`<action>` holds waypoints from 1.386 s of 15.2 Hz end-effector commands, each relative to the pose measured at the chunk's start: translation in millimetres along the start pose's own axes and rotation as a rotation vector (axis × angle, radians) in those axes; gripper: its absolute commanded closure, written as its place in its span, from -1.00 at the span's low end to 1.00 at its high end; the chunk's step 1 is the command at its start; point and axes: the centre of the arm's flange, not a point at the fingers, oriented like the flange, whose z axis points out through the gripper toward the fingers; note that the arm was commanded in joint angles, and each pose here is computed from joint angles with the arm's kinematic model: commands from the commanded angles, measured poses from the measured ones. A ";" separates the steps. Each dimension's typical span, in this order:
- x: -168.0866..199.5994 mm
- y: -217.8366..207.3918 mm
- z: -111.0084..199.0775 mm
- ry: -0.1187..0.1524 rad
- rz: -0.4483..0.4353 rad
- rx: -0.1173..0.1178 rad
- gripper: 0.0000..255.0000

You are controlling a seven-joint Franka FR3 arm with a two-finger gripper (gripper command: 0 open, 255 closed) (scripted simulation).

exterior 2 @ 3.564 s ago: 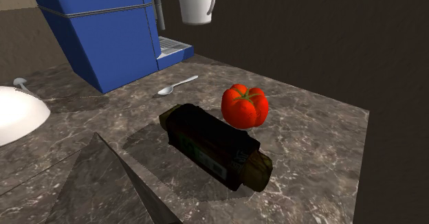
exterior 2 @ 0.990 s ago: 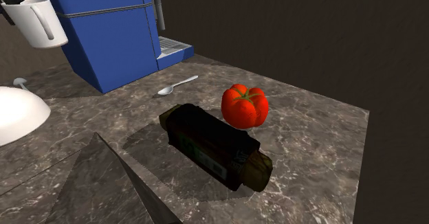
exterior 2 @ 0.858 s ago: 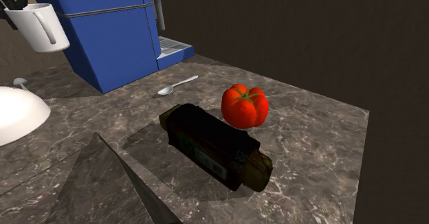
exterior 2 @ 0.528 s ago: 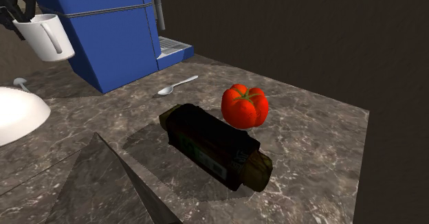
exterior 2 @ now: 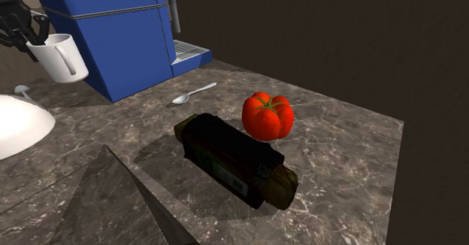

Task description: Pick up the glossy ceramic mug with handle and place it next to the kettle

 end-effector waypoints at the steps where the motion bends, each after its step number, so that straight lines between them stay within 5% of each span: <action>1: 0.2 -0.3 10.0 0.001 0.000 0.000 1.00; 21: -5.1 -7.3 112.3 0.001 0.000 0.000 1.00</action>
